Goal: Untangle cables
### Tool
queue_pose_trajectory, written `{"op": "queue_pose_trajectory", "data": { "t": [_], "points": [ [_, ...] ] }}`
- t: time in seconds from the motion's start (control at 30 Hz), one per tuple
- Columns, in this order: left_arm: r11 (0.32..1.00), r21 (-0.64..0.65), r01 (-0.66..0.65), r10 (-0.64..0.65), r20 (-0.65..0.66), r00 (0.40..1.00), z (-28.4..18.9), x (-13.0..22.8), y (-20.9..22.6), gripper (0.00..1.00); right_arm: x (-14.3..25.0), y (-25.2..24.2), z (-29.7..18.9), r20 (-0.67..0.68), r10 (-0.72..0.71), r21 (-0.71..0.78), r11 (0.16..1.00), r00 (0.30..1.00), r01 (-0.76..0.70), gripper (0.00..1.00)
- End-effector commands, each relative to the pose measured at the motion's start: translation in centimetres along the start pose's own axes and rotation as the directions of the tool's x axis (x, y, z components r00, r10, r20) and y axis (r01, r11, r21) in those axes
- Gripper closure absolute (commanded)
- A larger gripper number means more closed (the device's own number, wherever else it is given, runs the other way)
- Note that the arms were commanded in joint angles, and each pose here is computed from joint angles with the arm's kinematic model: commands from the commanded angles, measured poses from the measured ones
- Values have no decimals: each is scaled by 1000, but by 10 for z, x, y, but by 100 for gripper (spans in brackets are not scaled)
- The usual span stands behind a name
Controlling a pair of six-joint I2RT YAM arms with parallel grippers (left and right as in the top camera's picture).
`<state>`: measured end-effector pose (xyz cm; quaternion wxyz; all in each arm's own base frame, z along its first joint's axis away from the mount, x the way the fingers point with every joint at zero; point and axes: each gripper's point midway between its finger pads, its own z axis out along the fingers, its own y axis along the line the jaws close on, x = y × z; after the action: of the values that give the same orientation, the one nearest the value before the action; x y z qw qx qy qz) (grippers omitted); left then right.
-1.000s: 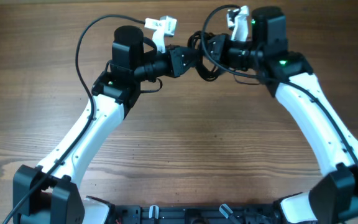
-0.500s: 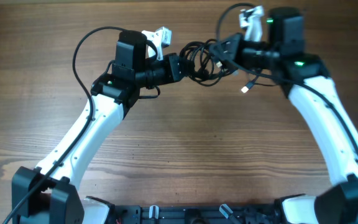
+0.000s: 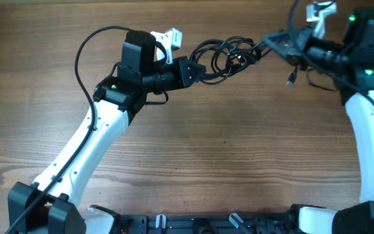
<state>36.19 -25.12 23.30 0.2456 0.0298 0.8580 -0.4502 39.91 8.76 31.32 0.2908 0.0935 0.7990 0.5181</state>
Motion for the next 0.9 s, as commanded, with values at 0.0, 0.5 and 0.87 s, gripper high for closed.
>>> {"op": "queue_pose_trajectory", "data": {
  "t": [0.0, 0.5, 0.87],
  "points": [
    [988, -156, -12, 11, -8, 1000, -2, 8, 45, 96, -54, -4, -59, 224, -52, 62, 997, 973, 39, 96],
    [985, -167, -35, 36, 1, 999, -2, 5, 46, 96, -57, -62, -87, 289, -36, 291, 955, 957, -51, 96],
    [996, 70, -46, 49, -37, 998, 0, 6, 1, 96, -24, -38, -43, 117, -155, 249, 961, 981, 122, 32]
  ]
}}
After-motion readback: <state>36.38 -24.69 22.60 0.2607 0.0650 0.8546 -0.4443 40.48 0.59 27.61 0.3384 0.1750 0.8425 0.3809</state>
